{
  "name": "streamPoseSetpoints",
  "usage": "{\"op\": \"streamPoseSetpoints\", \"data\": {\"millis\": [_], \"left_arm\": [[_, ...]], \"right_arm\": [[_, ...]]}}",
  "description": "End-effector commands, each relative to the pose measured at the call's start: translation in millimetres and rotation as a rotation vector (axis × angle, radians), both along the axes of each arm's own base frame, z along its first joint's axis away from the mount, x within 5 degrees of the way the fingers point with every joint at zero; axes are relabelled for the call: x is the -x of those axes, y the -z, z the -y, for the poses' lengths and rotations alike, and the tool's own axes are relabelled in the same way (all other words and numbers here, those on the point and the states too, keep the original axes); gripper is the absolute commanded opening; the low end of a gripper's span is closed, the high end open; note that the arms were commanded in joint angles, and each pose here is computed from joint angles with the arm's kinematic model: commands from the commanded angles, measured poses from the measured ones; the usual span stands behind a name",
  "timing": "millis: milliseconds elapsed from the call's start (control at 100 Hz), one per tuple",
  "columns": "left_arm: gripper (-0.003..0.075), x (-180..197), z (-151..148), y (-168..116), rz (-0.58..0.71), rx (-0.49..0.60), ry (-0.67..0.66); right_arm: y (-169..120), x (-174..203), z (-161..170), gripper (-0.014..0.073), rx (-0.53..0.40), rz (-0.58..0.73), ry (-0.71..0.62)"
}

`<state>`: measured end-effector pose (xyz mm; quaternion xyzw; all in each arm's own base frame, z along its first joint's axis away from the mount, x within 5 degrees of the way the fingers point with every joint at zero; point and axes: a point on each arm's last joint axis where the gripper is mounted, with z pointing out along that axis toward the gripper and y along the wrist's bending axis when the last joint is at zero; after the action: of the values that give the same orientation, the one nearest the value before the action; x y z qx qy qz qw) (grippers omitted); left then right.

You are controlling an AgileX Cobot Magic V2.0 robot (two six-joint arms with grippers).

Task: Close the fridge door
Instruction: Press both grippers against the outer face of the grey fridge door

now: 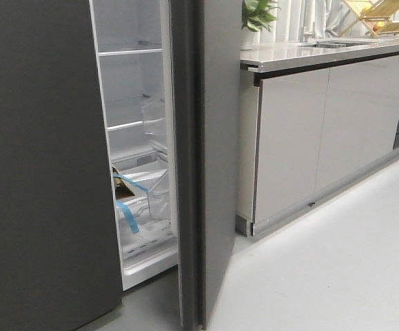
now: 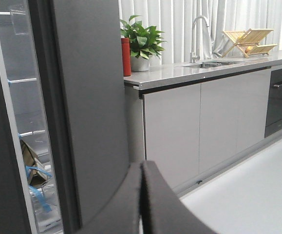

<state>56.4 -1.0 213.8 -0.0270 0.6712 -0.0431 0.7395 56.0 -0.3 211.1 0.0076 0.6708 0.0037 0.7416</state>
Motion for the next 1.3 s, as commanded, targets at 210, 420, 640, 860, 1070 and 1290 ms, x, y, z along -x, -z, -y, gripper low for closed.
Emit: {"op": "streamPoseSetpoints", "data": {"millis": [210, 420, 640, 860, 1070, 1290], "left_arm": [[-0.0021, -2.2, 0.3, 3.6, 0.030, 0.006, 0.005], [-0.0021, -2.2, 0.3, 3.6, 0.030, 0.006, 0.005], [-0.0021, -2.2, 0.3, 3.6, 0.030, 0.006, 0.005], [-0.0021, -2.2, 0.3, 3.6, 0.030, 0.006, 0.005], [-0.0021, -2.2, 0.3, 3.6, 0.030, 0.006, 0.005], [-0.0021, -2.2, 0.3, 3.6, 0.030, 0.006, 0.005]], "right_arm": [[-4.1, 1.5, 0.0, -0.0076, 0.009, 0.079, 0.004], [-4.1, 1.5, 0.0, -0.0076, 0.009, 0.079, 0.004], [-4.1, 1.5, 0.0, -0.0076, 0.009, 0.079, 0.004], [-4.1, 1.5, 0.0, -0.0076, 0.009, 0.079, 0.004], [-4.1, 1.5, 0.0, -0.0076, 0.009, 0.079, 0.004], [-4.1, 1.5, 0.0, -0.0076, 0.009, 0.079, 0.004]]}}
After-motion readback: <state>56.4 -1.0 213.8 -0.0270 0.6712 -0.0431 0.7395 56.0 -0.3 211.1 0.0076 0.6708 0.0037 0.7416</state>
